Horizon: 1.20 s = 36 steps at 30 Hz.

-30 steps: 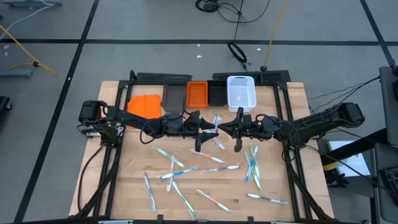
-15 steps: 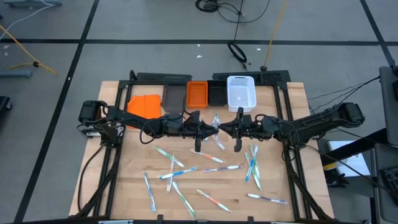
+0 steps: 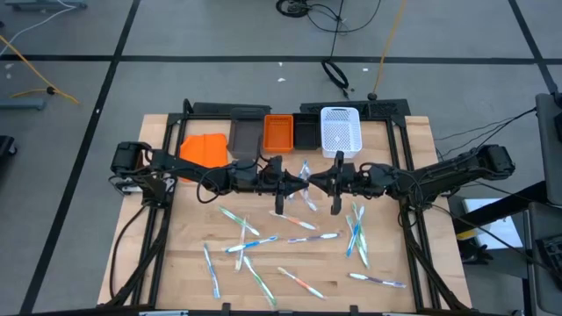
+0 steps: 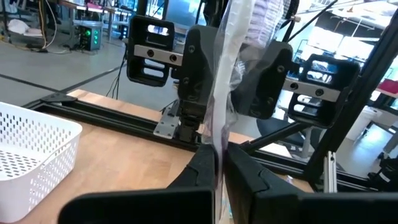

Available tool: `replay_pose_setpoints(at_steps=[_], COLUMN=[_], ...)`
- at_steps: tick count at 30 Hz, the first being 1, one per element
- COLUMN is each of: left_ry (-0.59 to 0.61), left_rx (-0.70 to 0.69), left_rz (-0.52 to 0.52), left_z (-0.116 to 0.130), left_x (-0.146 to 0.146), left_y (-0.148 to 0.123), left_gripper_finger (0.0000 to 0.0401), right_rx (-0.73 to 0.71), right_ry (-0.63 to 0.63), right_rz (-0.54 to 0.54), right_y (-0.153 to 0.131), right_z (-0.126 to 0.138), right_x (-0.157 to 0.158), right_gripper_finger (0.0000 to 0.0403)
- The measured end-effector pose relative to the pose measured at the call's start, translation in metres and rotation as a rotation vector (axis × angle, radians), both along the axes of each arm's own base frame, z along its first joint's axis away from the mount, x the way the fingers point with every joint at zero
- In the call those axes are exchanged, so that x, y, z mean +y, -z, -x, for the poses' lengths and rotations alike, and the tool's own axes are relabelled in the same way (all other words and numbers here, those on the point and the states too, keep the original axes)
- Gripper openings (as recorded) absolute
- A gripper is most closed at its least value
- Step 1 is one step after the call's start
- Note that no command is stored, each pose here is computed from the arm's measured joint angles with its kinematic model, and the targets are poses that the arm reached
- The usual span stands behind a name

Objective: Pick & Place Toothbrushes
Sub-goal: Put the violet toothbrush into the orange bin

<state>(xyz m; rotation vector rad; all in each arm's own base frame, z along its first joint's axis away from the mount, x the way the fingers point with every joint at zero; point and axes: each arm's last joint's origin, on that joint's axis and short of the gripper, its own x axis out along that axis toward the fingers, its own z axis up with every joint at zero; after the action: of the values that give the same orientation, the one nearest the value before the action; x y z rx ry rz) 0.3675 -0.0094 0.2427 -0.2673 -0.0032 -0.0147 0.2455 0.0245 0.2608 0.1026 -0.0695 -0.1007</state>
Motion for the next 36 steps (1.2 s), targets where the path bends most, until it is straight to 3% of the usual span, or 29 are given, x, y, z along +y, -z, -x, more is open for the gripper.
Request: replay_pose_setpoints(at_steps=[8, 13, 23, 32, 36], left_ry=[0.009, 0.012, -0.003, -0.098, -0.158], left_rx=[0.000, -0.001, 0.010, 0.125, 0.131], left_rz=[0.000, -0.002, -0.010, -0.005, -0.049], left_z=[0.000, 0.000, 0.000, 0.012, 0.022], left_x=[0.000, 0.000, 0.005, 0.039, 0.054], left_y=[0.000, 0.000, 0.001, -0.005, -0.016], left_gripper_finger=[0.0008, 0.0004, 0.0009, 0.0011, 0.0005], right_rx=[0.010, 0.010, 0.050, 0.054, 0.070], right_ry=[-0.021, -0.013, -0.009, -0.034, -0.034], right_rz=[0.030, 0.028, 0.031, 0.033, 0.035], right_y=[0.001, 0.001, 0.005, 0.004, 0.005], right_z=[0.000, 0.000, 0.000, 0.003, 0.004], right_x=[0.001, 0.000, 0.004, 0.009, 0.009], right_gripper_finger=[0.0190, 0.0242, 0.0242, 0.0232, 0.0231])
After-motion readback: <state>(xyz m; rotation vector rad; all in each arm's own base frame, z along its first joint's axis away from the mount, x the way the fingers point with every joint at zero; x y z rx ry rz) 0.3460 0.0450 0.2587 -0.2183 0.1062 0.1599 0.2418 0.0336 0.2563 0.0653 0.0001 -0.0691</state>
